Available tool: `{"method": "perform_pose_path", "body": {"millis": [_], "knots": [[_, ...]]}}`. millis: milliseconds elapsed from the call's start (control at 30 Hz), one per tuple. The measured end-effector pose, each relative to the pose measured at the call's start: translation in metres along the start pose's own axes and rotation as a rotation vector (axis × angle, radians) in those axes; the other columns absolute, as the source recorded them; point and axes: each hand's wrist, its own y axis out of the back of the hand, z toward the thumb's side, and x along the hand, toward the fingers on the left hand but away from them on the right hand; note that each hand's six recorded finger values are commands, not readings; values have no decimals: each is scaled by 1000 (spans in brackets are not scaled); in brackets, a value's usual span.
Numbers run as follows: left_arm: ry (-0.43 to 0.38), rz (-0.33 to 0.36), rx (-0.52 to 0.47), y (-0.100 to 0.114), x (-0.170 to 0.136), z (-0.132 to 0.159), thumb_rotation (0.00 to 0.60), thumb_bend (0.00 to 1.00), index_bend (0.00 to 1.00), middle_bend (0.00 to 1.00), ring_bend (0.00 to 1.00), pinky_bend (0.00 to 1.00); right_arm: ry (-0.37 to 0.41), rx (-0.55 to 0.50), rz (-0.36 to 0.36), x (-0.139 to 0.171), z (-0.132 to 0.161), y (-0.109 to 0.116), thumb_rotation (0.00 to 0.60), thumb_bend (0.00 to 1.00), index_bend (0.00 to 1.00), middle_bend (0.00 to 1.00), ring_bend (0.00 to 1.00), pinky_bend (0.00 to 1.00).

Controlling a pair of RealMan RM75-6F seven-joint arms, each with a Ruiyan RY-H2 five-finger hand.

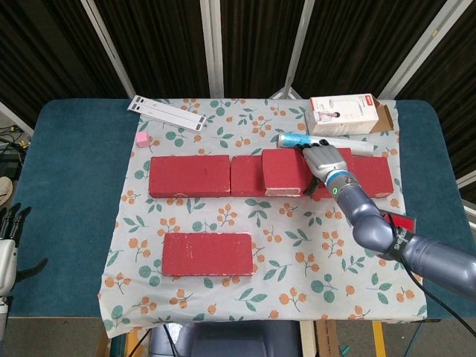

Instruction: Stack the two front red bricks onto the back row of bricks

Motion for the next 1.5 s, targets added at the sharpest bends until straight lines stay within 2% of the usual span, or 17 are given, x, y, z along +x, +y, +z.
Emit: {"method": "perform_pose_path", "body": {"millis": [267, 500, 900, 1500], "knots": [[19, 25, 3, 4, -2, -3, 600, 0, 114, 32, 0, 145, -20, -61, 11, -29, 2, -7, 600, 68, 369, 345, 158, 0], [22, 21, 2, 3, 0, -4, 600, 0, 114, 32, 0, 145, -14, -53, 7, -39, 2, -16, 600, 68, 369, 344, 159, 0], [26, 24, 3, 3, 0, -5, 600, 0, 115, 32, 0, 145, -23, 2, 3, -45, -7, -22, 600, 69, 369, 345, 159, 0], [25, 25, 6, 3, -2, -3, 600, 0, 115, 32, 0, 145, -15, -10, 17, -45, -10, -21, 600, 68, 369, 345, 159, 0]]}}
